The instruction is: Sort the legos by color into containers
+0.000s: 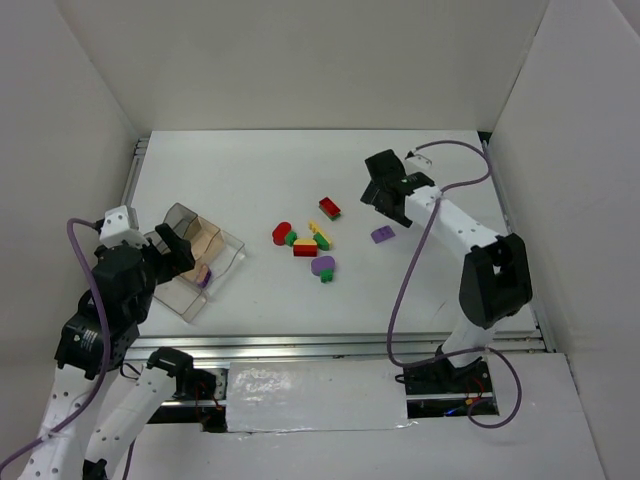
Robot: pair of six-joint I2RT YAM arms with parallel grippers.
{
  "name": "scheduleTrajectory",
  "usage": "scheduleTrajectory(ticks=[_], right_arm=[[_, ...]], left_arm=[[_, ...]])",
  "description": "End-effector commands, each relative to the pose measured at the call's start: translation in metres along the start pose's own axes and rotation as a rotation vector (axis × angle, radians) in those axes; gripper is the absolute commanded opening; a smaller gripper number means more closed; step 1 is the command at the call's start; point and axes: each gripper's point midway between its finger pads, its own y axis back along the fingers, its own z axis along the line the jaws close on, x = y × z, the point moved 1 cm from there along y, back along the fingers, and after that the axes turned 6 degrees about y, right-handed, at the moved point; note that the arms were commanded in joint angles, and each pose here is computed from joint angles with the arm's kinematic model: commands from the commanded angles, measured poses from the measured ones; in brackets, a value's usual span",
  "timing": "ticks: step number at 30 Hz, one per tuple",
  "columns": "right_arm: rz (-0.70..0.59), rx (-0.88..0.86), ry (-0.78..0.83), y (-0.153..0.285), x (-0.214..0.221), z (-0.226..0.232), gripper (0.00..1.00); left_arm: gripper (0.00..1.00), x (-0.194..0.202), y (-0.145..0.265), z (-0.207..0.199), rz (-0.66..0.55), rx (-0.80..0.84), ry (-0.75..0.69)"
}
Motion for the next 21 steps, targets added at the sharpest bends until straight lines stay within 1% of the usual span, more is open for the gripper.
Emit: scheduleTrajectory(ticks=[1, 3, 5, 7, 10, 16, 18, 19, 21], right_arm=[[0.101, 0.142, -0.017, -0.015, 0.031, -0.021, 0.95], [0.123, 0.147, -0.076, -0.024, 0.038, -0.015, 0.95], [0.116, 0.167, -0.151, -0.03, 0.037, -0.012, 0.95], [0.13, 0.228, -0.197, -0.04, 0.044, -0.017, 0.95], [0.134, 0.285, -0.22, -0.053, 0.051, -0.022, 0.94], [0.197, 0.278, -0.229, -0.08, 0.059, -0.021, 0.88], [0.218, 0.296, -0.237, -0.088, 0.064, -0.028, 0.85], [0.212, 0.293, -0.235, -0.086, 0.064, -0.028, 0.78], [0.202, 0.269, -0.242, -0.088, 0.062, -0.025, 0.72]], left_arm=[[0.99, -0.006, -0.003, -0.011, -0.01, 0.045, -0.015], [1.0, -0.005, -0.003, -0.012, -0.007, 0.05, -0.018], [1.0, -0.005, -0.004, -0.012, -0.005, 0.054, -0.02], [0.99, -0.004, -0.004, -0.013, -0.003, 0.06, -0.021], [1.0, -0.003, -0.004, -0.015, 0.003, 0.068, -0.025], [1.0, -0.002, -0.003, -0.017, 0.006, 0.085, -0.028], [0.99, -0.002, -0.003, -0.018, 0.007, 0.088, -0.029], [1.0, -0.002, -0.003, -0.018, 0.007, 0.091, -0.029], [1.0, -0.002, -0.003, -0.019, 0.006, 0.095, -0.029]])
